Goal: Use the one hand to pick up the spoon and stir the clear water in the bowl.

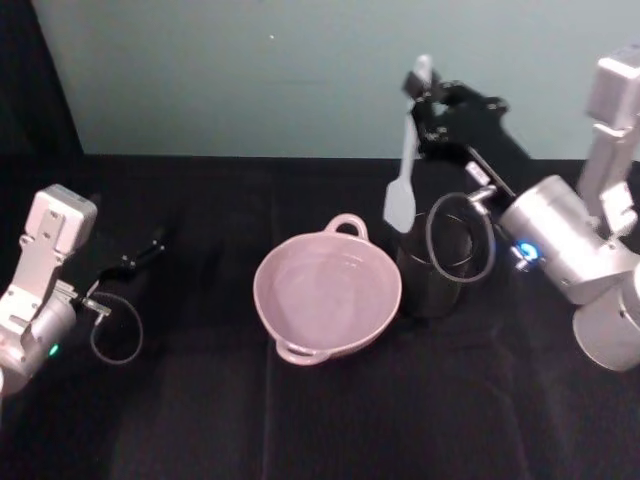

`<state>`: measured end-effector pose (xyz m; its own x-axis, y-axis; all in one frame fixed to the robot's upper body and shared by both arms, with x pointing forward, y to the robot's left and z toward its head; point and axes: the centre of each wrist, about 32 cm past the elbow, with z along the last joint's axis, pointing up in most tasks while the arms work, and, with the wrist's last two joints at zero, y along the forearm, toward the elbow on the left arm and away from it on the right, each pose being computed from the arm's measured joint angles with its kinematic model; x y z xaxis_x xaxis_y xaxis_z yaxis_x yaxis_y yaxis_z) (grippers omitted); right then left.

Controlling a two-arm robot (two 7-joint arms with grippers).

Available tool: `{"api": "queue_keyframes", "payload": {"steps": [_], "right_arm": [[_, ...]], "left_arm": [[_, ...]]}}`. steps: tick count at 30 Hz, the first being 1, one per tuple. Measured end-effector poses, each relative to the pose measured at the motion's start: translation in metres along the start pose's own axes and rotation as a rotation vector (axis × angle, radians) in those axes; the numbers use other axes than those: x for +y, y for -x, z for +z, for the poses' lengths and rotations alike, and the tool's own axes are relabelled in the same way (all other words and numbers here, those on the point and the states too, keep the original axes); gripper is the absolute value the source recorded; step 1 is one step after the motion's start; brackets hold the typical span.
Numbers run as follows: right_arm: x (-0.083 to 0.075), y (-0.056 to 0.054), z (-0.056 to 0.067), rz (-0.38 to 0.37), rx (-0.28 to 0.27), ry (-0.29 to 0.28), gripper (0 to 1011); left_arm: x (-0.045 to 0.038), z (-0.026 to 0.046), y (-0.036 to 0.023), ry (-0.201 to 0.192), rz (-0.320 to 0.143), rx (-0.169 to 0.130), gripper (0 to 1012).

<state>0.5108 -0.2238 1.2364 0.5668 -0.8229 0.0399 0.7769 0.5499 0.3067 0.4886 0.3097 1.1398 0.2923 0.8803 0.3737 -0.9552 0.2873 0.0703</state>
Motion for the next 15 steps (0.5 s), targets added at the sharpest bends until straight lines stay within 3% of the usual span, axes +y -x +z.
{"api": "queue_keyframes", "payload": {"steps": [8, 12, 15], "right_arm": [[-0.022, -0.01, 0.0, -0.083, -0.003, 0.013, 111], [-0.029, -0.013, -0.009, -0.109, 0.008, 0.035, 111], [-0.034, -0.016, -0.023, -0.133, 0.046, 0.047, 110]], "left_arm": [[0.0, 0.0, 0.0, 0.0, 0.0, 0.0, 1011], [0.0, 0.0, 0.0, 0.0, 0.0, 0.0, 1011], [0.0, 0.0, 0.0, 0.0, 0.0, 0.0, 1011]]}}
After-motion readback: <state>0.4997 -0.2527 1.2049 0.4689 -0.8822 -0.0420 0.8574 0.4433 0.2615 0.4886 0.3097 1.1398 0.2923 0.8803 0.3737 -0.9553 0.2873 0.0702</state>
